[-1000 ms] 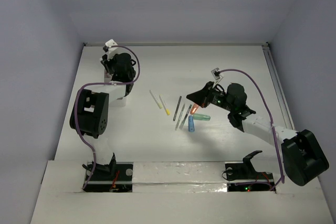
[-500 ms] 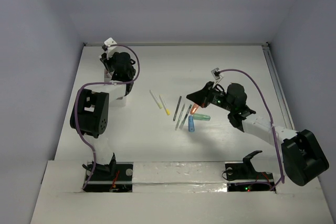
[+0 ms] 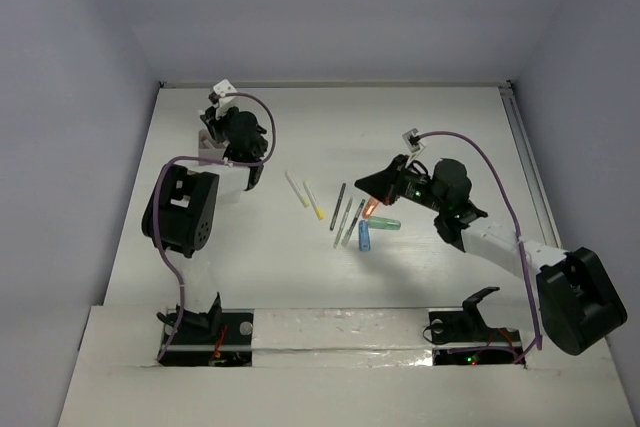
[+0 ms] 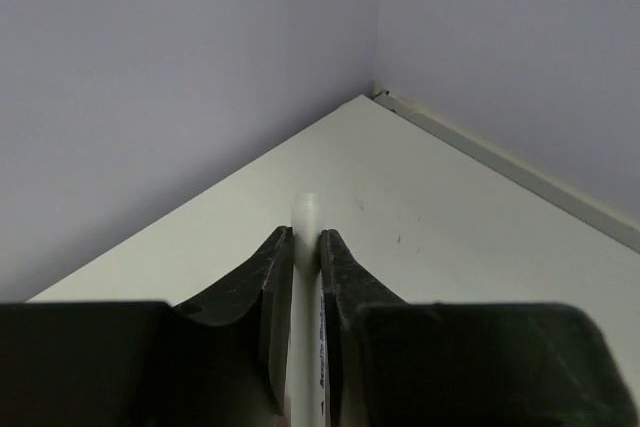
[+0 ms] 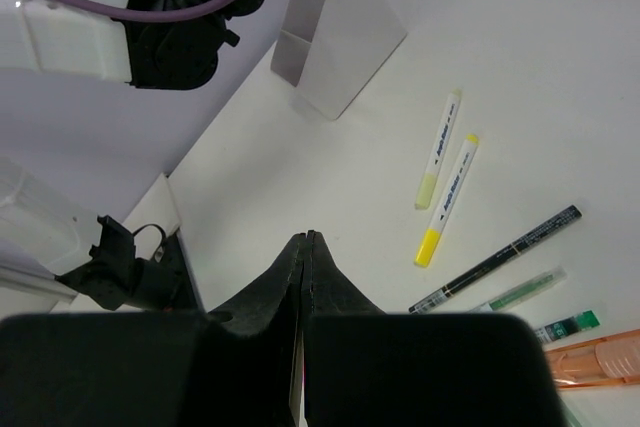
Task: Sort the stationery into containers
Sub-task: Place the pen in the storage box.
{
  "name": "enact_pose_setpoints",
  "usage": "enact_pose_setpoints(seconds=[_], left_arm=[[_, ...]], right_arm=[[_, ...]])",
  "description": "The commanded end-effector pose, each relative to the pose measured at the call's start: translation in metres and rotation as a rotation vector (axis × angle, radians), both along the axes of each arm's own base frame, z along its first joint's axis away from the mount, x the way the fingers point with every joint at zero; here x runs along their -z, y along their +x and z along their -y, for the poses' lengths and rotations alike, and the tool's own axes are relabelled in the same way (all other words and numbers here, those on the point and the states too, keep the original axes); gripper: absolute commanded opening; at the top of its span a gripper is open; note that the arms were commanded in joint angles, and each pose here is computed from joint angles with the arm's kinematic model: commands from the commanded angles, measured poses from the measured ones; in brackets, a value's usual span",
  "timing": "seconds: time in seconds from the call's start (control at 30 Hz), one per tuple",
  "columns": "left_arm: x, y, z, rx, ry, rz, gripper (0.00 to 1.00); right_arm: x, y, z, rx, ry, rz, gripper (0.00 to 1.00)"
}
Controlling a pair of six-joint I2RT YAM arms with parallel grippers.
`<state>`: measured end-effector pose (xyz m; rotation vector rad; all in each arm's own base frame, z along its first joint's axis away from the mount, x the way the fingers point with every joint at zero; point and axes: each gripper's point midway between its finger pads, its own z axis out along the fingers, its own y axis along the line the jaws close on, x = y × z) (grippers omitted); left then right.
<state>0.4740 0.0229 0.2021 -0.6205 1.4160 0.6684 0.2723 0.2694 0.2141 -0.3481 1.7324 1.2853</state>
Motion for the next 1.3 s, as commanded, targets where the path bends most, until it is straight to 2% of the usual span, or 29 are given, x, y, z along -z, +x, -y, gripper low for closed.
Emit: enact_pose_setpoints(seconds=[0.0,0.27,0.6,0.77,1.27], left_arm=[[-0.005,-0.005,-0.004,-0.034,-0.001,0.041,0.00],[-0.005,-0.003,-0.004,-0.040,-0.004,0.036,0.00],[-0.040,-0.001,-0.008,-0.045,0.014,0.090,0.00],[-0.033,0.004,-0.008,-0.063,0.056,0.056,0.00],[-0.016,0.009,-0.009,-0.057,0.039,0.051,0.00]], right_arm=[[-0.027,-0.005,-0.003,-0.020,0.045,0.095,0.00],[-0.026,-0.005,-0.003,-0.021,0.045,0.095,0.00],[-0.024,-0.005,-0.003,-0.026,0.044,0.092,0.00],[-0.026,-0.006,-0.003,-0.026,0.046,0.102,0.00],[-0.019,-0.002,-0.005,-0.030,0.037,0.091,0.00]])
